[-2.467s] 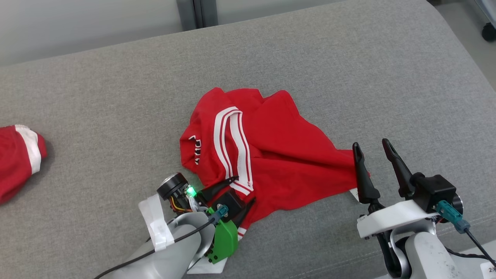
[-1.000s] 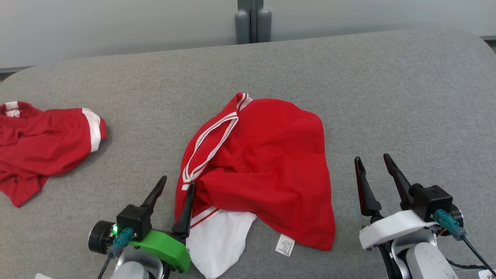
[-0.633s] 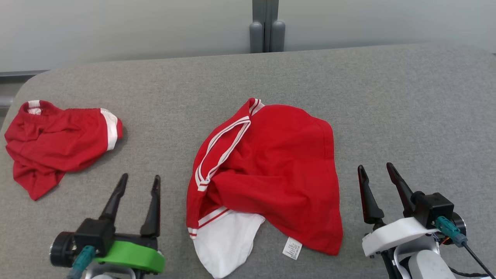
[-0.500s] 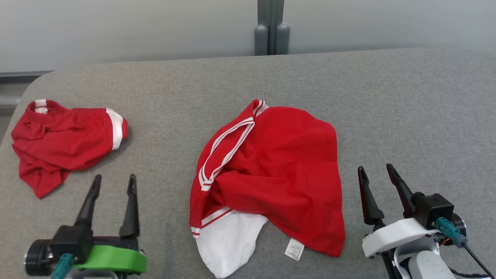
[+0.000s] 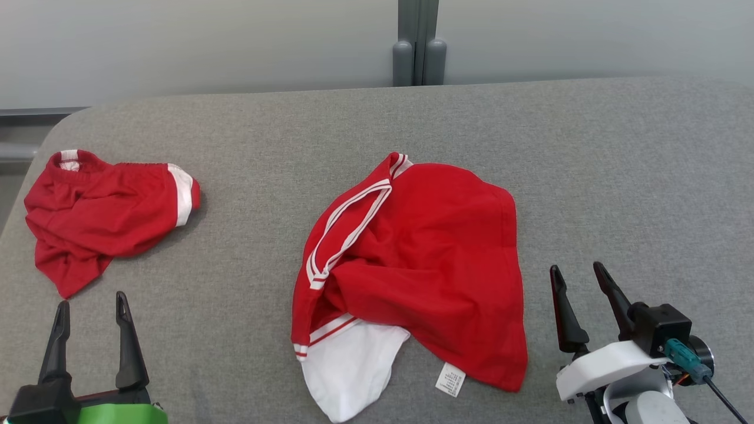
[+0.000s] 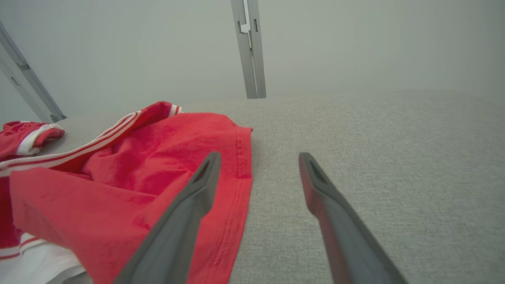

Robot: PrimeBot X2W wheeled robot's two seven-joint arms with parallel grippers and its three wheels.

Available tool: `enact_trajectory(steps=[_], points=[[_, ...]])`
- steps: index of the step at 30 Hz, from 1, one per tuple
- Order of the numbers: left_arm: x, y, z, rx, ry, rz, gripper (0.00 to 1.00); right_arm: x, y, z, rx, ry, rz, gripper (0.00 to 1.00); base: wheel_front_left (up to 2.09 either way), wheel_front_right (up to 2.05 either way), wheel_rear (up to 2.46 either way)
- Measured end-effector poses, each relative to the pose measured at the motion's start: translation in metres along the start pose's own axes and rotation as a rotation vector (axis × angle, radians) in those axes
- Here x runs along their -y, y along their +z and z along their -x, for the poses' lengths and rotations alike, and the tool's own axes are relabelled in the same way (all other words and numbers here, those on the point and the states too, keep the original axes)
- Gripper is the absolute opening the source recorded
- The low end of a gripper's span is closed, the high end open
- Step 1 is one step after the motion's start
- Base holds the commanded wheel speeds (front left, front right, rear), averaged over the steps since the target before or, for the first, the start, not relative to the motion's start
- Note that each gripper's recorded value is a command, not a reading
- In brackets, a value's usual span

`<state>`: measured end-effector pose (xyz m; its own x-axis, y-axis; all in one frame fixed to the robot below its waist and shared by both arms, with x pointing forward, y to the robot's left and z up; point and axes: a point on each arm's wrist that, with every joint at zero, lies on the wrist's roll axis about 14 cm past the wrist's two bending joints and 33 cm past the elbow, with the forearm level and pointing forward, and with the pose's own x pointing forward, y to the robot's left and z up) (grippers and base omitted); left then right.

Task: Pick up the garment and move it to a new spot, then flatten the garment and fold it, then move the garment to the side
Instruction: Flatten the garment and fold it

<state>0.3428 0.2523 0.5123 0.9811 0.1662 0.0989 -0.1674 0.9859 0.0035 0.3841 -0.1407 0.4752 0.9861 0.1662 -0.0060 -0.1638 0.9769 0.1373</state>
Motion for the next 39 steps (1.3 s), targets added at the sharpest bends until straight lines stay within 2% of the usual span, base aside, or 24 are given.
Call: enact_trajectory(steps=[7, 11, 18, 29, 39], points=[[0.0, -0.005, 0.001, -0.016, 0.001, -0.007, 1.0, -0.008, -0.022, 0.0, -0.072, 0.03, 0.02, 1.0, 0.0, 0.0, 0.0], [0.004, -0.006, -0.002, -0.018, -0.008, -0.005, 1.0, -0.024, -0.015, -0.024, -0.061, 0.09, 0.052, 1.0, 0.0, 0.0, 0.0], [0.009, -0.007, -0.012, -0.017, -0.02, 0.001, 1.0, -0.032, -0.039, -0.054, -0.215, 0.133, 0.092, 1.0, 0.0, 0.0, 0.0], [0.009, -0.014, -0.013, -0.035, -0.019, 0.004, 1.0, -0.028, -0.1, -0.031, -0.43, 0.128, 0.067, 1.0, 0.0, 0.0, 0.0], [0.011, -0.014, -0.014, -0.036, -0.02, 0.008, 1.0, -0.062, -0.116, -0.01, -0.465, 0.217, -0.007, 1.0, 0.0, 0.0, 0.0]])
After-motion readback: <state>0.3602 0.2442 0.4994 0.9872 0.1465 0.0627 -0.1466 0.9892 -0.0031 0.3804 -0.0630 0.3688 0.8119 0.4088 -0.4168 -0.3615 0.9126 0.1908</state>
